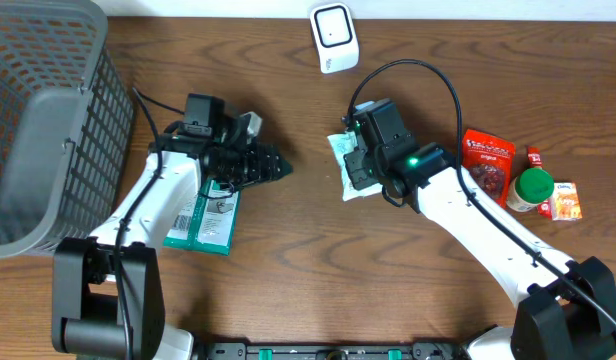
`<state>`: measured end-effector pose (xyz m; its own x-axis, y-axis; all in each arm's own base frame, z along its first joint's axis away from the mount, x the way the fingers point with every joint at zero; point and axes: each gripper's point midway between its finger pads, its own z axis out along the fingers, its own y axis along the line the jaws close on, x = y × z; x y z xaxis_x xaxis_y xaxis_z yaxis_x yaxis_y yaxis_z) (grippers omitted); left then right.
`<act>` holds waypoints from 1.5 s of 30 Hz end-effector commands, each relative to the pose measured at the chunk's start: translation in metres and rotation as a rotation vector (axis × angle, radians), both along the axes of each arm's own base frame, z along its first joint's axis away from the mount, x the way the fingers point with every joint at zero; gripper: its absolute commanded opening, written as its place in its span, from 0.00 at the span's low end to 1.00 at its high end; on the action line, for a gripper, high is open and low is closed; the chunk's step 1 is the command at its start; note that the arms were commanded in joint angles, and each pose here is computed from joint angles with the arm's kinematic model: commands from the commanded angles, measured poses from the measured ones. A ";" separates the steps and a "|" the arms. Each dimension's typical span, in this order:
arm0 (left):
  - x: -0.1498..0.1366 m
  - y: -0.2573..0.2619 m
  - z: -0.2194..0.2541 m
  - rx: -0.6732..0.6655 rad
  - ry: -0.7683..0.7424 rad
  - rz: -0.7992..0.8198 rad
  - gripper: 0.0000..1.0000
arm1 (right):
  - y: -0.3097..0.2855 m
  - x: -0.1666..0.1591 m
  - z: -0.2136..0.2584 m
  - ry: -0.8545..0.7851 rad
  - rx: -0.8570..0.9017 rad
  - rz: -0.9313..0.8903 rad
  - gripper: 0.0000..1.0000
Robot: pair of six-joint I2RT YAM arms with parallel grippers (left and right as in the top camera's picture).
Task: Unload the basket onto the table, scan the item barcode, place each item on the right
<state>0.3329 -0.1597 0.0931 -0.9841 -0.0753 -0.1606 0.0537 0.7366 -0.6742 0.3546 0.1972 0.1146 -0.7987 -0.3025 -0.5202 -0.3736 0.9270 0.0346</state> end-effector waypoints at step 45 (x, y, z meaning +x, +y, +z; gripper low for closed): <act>-0.005 -0.096 0.111 -0.519 -0.419 -0.420 0.08 | 0.021 -0.021 0.090 0.143 0.704 0.235 0.09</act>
